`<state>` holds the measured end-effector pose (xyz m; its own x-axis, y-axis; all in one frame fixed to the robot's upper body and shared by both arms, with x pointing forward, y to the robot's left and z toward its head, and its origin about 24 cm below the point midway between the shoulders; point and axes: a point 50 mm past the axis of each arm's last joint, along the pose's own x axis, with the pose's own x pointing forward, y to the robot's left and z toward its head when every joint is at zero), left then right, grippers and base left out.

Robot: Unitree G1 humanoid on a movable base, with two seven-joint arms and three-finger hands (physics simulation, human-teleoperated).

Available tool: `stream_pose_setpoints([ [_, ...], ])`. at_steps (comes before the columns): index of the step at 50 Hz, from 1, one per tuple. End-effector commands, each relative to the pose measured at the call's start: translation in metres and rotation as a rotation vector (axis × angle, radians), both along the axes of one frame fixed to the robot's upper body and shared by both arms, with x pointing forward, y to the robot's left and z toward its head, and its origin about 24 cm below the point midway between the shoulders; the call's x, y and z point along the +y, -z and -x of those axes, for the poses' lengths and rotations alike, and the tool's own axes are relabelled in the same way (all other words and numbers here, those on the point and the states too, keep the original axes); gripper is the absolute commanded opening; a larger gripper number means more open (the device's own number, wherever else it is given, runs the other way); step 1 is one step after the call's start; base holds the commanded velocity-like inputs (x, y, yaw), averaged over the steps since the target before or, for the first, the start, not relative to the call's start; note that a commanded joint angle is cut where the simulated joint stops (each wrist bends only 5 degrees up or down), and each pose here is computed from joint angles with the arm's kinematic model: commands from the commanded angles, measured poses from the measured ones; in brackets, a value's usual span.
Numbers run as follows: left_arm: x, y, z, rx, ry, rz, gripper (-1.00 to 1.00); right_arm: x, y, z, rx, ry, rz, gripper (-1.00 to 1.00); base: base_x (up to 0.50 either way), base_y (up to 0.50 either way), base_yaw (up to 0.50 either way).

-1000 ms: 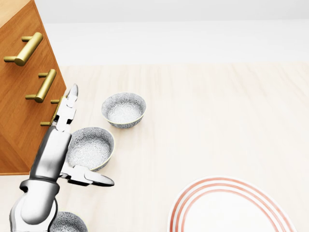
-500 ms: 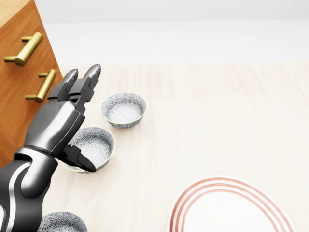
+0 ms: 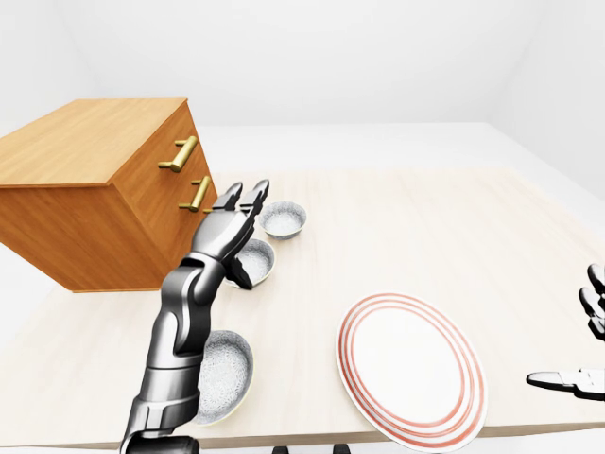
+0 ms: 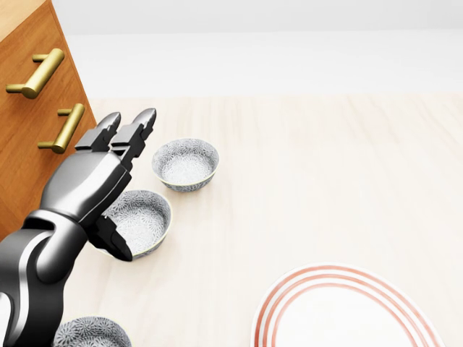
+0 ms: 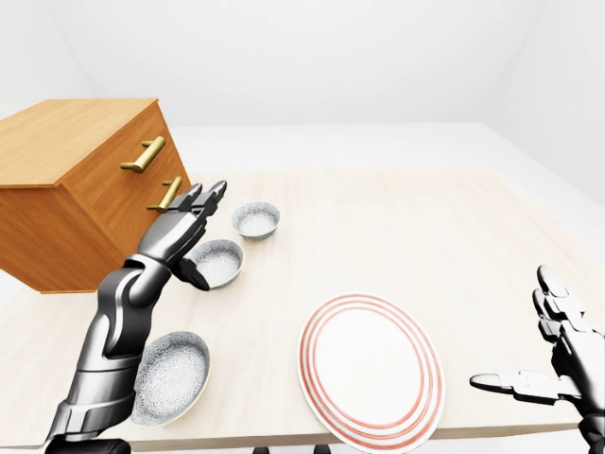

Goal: Put the bowl in the middle on the plate.

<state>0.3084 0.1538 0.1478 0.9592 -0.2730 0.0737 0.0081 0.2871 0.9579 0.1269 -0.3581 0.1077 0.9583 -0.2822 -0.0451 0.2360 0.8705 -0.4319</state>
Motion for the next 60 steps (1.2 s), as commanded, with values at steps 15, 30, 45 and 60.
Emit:
stream_pose_setpoints([
  [15, 0.002, 0.003, -0.005, 0.076, -0.011, -0.029, 1.0, 0.0, 0.001, 0.0, 0.009, 0.001, 0.001, 1.0, 0.0, 0.0, 0.0],
  [30, -0.002, 0.019, -0.005, 0.103, -0.004, -0.034, 1.0, 0.0, -0.003, 0.001, 0.0, 0.003, 0.018, 1.0, 0.0, 0.0, 0.0],
  [45, -0.009, 0.036, 0.0, 0.126, 0.006, -0.021, 1.0, -0.001, 0.004, 0.0, 0.019, 0.004, -0.009, 1.0, 0.0, 0.0, 0.0],
  [60, -0.009, 0.052, 0.005, 0.151, -0.009, -0.014, 1.0, -0.001, 0.002, 0.0, 0.014, 0.003, 0.0, 1.0, 0.0, 0.0, 0.0],
])
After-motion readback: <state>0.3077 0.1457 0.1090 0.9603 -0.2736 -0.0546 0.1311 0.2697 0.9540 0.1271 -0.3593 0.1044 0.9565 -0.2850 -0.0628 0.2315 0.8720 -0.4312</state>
